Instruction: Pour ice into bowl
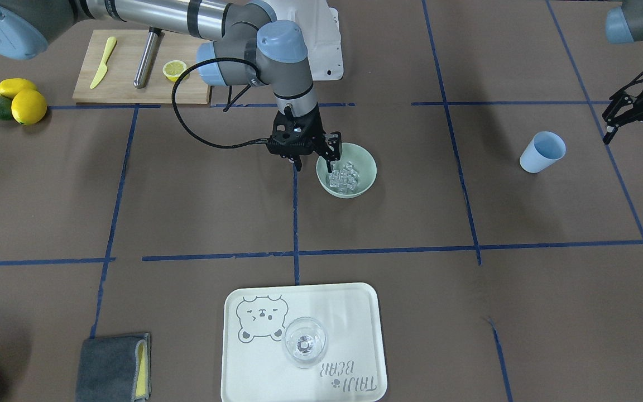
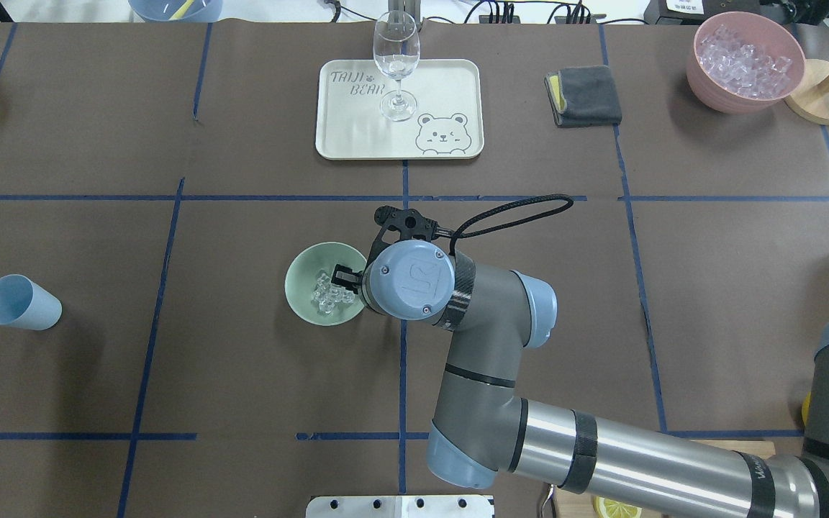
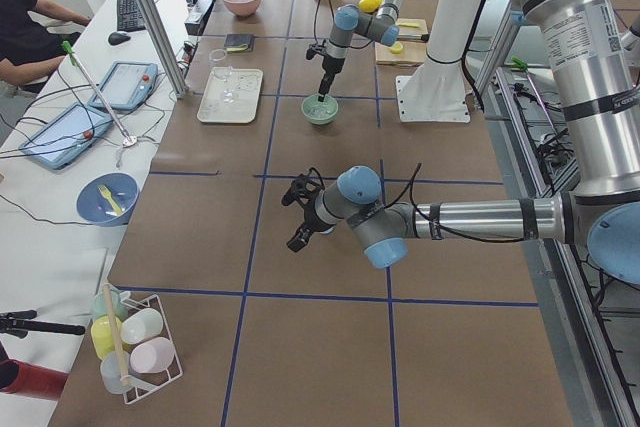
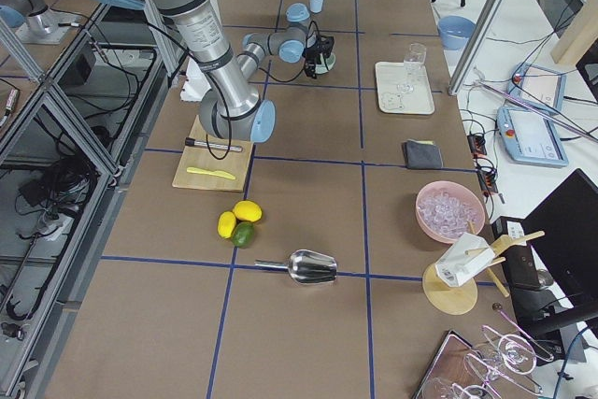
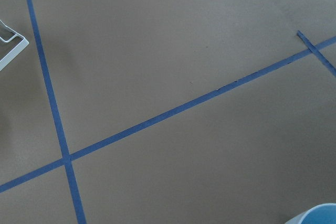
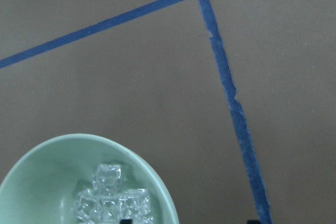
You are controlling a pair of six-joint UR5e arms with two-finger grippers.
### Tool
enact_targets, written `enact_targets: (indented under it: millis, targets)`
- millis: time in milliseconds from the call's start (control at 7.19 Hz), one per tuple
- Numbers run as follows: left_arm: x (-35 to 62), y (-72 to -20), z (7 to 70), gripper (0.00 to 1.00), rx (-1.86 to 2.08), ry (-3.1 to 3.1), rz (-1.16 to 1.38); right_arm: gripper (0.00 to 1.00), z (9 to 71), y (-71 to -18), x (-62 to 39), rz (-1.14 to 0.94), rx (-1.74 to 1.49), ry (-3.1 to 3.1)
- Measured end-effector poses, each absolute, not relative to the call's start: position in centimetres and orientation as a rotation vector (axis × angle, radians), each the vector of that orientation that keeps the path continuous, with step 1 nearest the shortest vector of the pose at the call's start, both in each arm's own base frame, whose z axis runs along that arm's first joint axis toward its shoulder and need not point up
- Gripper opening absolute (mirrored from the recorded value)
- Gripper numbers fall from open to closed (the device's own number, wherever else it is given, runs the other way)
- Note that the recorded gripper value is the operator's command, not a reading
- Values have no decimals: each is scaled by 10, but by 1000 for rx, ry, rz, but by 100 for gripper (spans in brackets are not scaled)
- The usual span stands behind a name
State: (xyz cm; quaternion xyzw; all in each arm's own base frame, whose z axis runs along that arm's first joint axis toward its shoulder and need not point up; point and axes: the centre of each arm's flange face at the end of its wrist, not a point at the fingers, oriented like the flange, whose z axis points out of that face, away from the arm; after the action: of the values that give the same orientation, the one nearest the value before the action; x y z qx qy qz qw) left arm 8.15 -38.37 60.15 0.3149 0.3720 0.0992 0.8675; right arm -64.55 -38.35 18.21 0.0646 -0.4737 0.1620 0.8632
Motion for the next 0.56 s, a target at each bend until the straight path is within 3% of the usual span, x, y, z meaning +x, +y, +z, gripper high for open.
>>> enact_targets:
  millis: [556]
  targets:
    - [81, -383, 602, 100, 659, 778, 207, 57, 177, -386, -654, 326, 141, -987]
